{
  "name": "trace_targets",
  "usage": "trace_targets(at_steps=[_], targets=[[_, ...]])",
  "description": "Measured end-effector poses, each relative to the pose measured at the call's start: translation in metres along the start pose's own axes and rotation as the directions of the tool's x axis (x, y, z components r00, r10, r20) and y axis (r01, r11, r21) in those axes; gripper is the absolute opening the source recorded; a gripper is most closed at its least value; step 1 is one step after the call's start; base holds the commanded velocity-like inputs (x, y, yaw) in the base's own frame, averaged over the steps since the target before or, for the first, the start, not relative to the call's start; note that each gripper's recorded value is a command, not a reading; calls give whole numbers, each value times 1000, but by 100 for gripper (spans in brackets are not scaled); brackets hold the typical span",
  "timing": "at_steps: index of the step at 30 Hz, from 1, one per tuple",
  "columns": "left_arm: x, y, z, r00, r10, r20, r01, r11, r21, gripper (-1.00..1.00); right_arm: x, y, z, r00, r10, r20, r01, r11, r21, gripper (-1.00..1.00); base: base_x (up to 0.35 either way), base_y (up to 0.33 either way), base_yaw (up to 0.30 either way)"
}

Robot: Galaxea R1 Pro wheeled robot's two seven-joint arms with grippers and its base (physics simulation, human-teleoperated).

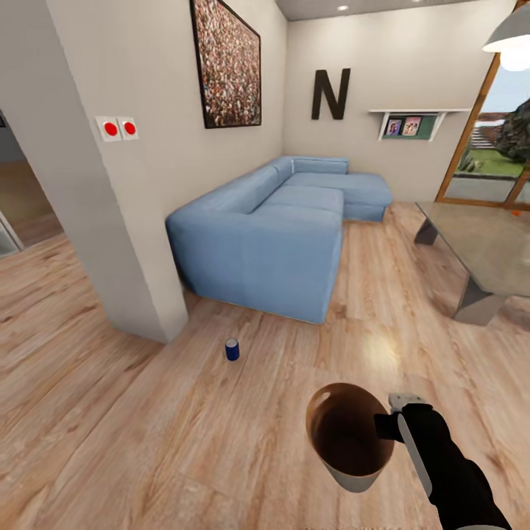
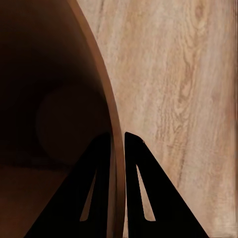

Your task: Put the three can of soda from the living room inside the tash can in the kitchen.

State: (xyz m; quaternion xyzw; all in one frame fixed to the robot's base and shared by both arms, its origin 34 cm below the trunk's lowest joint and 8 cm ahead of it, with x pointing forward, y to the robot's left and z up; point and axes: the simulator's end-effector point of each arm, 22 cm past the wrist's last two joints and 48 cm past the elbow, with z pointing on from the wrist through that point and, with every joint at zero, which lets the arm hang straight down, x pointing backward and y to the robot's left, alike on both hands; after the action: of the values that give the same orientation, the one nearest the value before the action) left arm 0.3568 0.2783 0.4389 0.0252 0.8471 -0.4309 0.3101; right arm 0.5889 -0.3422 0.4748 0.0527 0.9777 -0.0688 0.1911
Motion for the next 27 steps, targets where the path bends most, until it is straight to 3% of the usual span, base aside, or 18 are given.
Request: trace_targets(at_steps=[14,27], targets=[[0,0,0,1000,0,0,0,1000,0,100,0,0,0,1000,0,0,0,1000,0,-100,0,0,-266],[0,0,0,1000,0,0,0,1000,0,100,2,0,1,1000,-1,-6,1,1000,1,-100,25,75,-32]])
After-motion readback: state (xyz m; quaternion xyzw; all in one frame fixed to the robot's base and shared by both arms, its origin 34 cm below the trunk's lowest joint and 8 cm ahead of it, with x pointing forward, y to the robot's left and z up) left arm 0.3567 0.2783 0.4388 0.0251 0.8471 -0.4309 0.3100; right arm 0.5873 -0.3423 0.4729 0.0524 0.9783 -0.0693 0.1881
